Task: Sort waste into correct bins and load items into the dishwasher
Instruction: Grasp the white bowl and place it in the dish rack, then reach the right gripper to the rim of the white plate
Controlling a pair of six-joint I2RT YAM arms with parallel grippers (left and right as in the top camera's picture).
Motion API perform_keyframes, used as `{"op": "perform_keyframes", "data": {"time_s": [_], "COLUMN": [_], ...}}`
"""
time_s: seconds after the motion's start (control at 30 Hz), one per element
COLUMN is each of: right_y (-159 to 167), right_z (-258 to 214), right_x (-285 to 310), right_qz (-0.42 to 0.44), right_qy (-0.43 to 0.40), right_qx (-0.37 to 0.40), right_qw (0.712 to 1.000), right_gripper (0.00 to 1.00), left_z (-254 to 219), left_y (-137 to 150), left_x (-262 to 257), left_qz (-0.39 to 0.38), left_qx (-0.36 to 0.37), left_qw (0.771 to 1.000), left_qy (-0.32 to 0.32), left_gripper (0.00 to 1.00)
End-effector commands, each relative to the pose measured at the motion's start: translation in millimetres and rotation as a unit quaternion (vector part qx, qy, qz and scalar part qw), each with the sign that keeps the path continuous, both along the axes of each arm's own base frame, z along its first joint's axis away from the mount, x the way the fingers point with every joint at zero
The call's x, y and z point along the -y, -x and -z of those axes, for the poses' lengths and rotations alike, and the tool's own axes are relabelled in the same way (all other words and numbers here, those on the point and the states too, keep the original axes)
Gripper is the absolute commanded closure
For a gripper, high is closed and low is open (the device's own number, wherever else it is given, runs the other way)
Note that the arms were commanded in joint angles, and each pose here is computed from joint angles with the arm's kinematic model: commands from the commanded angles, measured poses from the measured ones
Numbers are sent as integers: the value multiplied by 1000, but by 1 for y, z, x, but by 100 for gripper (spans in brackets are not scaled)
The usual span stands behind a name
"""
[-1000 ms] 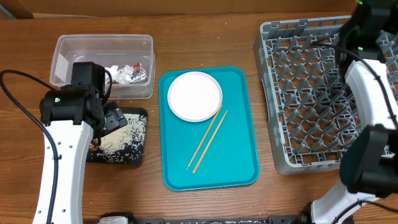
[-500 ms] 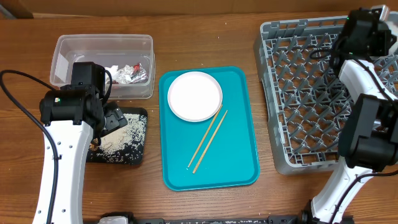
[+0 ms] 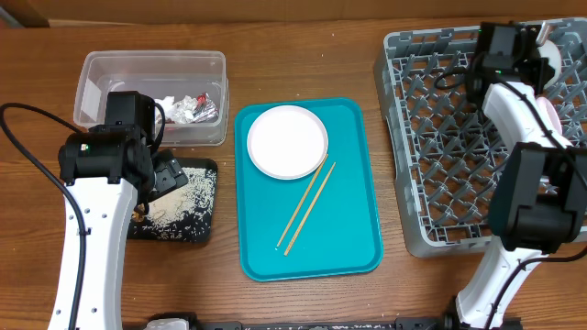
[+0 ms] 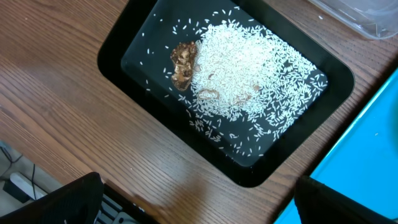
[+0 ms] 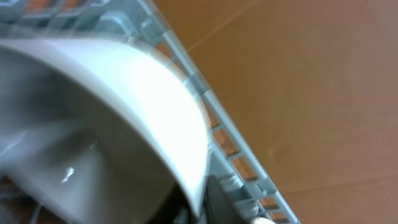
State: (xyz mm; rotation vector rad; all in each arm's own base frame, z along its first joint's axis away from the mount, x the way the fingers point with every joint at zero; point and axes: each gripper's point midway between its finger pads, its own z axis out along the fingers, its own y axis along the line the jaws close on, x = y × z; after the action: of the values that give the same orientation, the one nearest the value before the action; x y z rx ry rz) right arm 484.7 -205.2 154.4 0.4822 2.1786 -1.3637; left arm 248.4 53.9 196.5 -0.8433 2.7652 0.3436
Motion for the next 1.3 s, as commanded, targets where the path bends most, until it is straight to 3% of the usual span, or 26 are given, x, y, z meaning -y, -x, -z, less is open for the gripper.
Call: {"op": "perform_keyframes", "data": {"time_s": [0.0,0.1,0.4,0.57,0.63,0.77,0.83,0.87,1.0,1.13,1.27], "right_y": [-13,-9,-18,-13,-8,9,22,33,66,85,92], "right_z": [32,39,-12,-64,-73,-66,-56,-53,-51,-31,7], "right_x": [-33,-48,-85,-106,-120,-181,-230,-263,-343,-381,-403], "right_qz": [-58,-68,-123,-180,-208,-298,-347,-382,-448,-460,-448], "right_qy": [-59,-64,-85,-133,-174,-322,-433,-495,-621,-627,-593], "right_qx": [-22,-49,9,60,71,49,29,11,-42,-91,-137], "right_qw": [996,994,989,973,960,897,832,780,642,621,655], "right_gripper": [77,65,58,44,33,27,27,27,27,24,24], "left_z": [-1,-1,-1,-1,-1,-1,-1,-1,-1,-1,-1], "left_y": [0,0,0,0,0,0,0,0,0,0,0], "left_x": [-1,-1,-1,-1,-1,-1,-1,-1,-1,-1,-1], "left_qz": [-5,-5,-5,-5,-5,-5,-5,-5,-5,-5,-5], "left_qx": [4,4,4,4,4,4,4,4,4,4,4], "left_qw": [1000,1000,1000,1000,1000,1000,1000,1000,1000,1000,1000], "left_qy": [1,1,1,1,1,1,1,1,1,1,1], "left_gripper": [0,0,0,0,0,0,0,0,0,0,0]}}
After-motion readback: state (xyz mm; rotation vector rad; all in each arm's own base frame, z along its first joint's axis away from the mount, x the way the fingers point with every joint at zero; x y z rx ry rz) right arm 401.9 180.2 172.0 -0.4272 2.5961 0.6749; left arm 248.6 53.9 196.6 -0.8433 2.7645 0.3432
